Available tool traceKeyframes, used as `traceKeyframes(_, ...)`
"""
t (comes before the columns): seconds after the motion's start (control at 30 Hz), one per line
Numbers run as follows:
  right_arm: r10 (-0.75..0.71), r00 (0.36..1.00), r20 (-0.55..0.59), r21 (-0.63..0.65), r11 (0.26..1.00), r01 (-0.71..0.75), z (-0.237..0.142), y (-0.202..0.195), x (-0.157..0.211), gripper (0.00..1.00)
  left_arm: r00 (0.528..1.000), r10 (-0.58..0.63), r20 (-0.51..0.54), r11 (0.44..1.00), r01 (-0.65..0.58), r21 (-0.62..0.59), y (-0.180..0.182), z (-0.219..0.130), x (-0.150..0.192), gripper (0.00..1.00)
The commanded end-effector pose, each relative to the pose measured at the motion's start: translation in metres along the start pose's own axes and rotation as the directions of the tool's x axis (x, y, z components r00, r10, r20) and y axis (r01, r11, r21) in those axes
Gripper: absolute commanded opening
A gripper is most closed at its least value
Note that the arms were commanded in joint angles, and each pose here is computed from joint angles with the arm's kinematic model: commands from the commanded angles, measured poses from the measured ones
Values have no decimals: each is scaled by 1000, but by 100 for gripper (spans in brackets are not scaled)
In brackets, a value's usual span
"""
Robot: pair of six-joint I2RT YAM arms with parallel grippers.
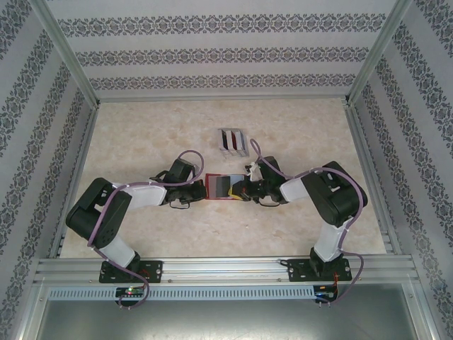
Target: Put the credit cards into the card holder
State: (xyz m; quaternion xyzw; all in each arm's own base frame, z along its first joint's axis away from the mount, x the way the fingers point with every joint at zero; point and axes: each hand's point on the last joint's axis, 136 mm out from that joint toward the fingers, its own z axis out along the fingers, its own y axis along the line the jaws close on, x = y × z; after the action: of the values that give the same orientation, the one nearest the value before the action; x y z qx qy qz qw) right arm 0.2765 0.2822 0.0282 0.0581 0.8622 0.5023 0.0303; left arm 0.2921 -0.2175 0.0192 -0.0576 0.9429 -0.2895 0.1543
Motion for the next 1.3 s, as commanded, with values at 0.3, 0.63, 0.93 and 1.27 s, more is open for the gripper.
traceKeyframes(0.3, -47, 996, -81, -13, 999, 46, 39, 21, -1, 3, 1000, 4, -15, 1000, -4, -29, 4, 4, 6, 0)
traceKeyframes(0.63, -82, 996, -14, 75, 994, 83, 5, 20, -2, 35, 999, -4, 33, 999, 5, -54, 7, -11, 3, 19)
traceKeyframes(0.93, -144, 989, 28, 143, 980, 138, -21, 23, -3, 42, 993, 11, 115, 999, -5, -46, -11, -49, -12, 32)
traceKeyframes(1.27, -506, 812, 289, 448, 822, 352, -120, 31, -51, 56, 966, 155, 209, 987, -140, -84, -70, -92, -79, 86)
